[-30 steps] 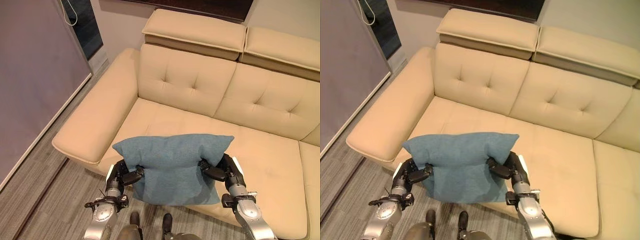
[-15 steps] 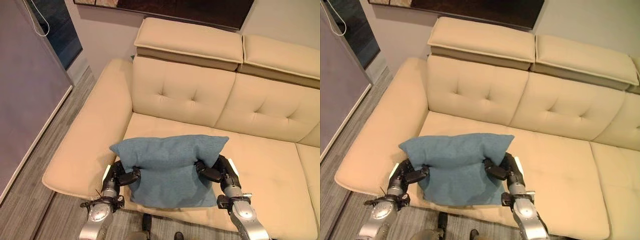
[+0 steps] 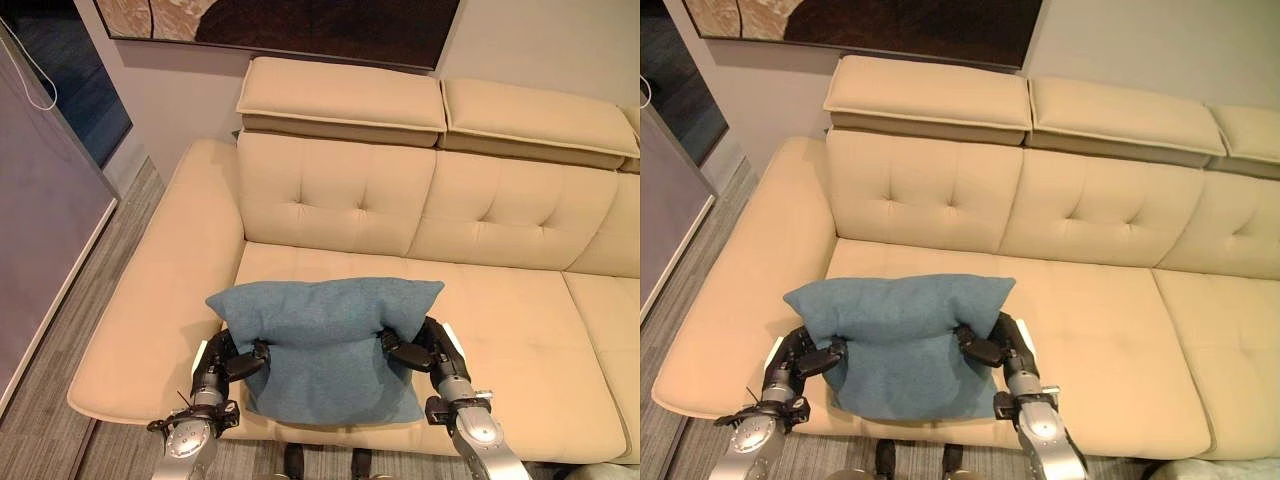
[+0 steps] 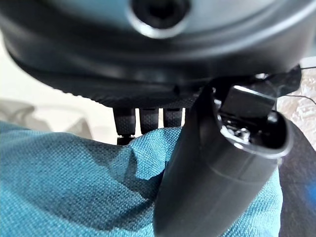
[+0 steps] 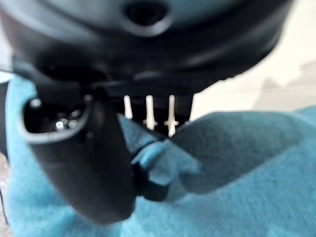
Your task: Pick up all the scattered cushions and arrange them neatly on the sofa.
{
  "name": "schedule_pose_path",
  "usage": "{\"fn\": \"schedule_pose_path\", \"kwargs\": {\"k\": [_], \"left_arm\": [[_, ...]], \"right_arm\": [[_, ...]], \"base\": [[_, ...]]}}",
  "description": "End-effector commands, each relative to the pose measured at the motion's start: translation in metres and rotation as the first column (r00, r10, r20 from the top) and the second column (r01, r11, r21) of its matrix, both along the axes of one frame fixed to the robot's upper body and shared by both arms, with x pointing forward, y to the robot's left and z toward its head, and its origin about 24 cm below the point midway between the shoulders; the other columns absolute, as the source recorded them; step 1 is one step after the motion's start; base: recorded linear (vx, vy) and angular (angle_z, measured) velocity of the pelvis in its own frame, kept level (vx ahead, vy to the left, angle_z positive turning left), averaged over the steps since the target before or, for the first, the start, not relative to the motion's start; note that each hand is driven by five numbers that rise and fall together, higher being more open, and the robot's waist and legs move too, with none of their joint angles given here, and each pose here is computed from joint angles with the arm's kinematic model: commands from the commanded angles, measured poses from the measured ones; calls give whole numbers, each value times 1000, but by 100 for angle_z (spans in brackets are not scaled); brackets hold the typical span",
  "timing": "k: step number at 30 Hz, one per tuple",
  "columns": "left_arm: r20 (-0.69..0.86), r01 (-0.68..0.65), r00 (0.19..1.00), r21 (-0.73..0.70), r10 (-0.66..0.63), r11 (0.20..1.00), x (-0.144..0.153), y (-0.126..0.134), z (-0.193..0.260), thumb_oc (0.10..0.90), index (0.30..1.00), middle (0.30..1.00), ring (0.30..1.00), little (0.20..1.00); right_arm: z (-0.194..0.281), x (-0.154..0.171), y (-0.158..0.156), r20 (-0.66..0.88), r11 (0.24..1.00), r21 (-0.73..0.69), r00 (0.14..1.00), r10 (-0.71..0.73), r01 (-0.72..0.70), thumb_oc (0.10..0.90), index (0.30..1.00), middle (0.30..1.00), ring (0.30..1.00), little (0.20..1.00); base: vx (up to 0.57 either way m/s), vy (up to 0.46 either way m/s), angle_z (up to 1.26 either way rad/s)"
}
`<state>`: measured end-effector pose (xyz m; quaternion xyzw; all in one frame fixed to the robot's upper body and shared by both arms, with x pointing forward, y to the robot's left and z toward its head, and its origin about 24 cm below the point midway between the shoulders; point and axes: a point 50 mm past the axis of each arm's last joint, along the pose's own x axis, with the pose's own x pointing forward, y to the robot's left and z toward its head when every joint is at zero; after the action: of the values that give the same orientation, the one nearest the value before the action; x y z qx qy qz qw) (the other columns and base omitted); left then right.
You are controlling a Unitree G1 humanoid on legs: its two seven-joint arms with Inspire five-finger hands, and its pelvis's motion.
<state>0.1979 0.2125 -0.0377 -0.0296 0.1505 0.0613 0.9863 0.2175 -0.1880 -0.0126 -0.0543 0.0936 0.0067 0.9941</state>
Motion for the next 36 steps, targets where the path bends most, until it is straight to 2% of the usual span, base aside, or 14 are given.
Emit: {"fn": "schedule_pose_path", "kwargs": {"k": [1,6,11,13,14,18,22,24,28,33,34,35,36], "left_arm": [[345,101,933,15,-100,995,42,-21,63,400,300,300,300,300],[416,86,904,51,-100,995,60,-28,82,400,300,300,300,300],[525,66,843,116,-118,991,94,-42,116,400,300,300,300,300],[592,58,797,126,-122,990,113,-51,140,400,300,300,300,300],[657,49,743,139,-129,989,129,-61,167,400,300,300,300,300],[757,-4,642,161,-121,987,152,-72,218,400,300,300,300,300],[834,-123,542,202,-105,972,167,-74,263,400,300,300,300,300],[859,-204,498,250,-120,947,175,-74,286,400,300,300,300,300],[867,-280,487,267,-103,922,185,-68,310,400,300,300,300,300],[850,-296,513,308,-121,904,191,-58,315,400,300,300,300,300],[839,-299,532,317,-119,900,193,-52,314,400,300,300,300,300],[839,-299,531,317,-119,900,193,-52,314,400,300,300,300,300],[828,-304,552,313,-101,900,195,-47,311,773,860,860,860,860]], "right_arm": [[73,35,4,378,1000,29,926,-4,-8,400,300,300,300,300],[92,53,11,453,999,-41,892,9,11,400,300,300,300,300],[127,84,26,567,995,-88,824,11,48,400,300,300,300,300],[145,99,34,613,993,-99,790,12,62,400,300,300,300,300],[166,111,44,659,992,-105,752,16,70,400,300,300,300,300],[211,130,53,753,986,-117,658,8,121,400,300,300,300,300],[253,142,56,836,965,-133,548,-13,225,400,300,300,300,300],[276,147,55,883,930,-166,469,-9,330,400,300,300,300,300],[304,154,53,912,894,-164,409,-24,417,400,300,300,300,300],[315,159,42,910,873,-190,414,-15,449,400,300,300,300,300],[317,161,38,903,865,-212,429,-5,456,416,324,324,324,324],[317,161,38,903,865,-212,429,-5,456,460,389,389,389,389],[313,164,32,888,856,-231,460,-10,463,673,709,709,709,709]], "base": [[79,-61,15],[31,-37,8],[-60,-13,0],[-134,1,6],[-158,6,10],[-128,0,8],[-88,13,3],[-19,13,0],[11,7,-7],[0,1,-2],[0,0,0],[-8,-10,9],[2,-7,26]]}}
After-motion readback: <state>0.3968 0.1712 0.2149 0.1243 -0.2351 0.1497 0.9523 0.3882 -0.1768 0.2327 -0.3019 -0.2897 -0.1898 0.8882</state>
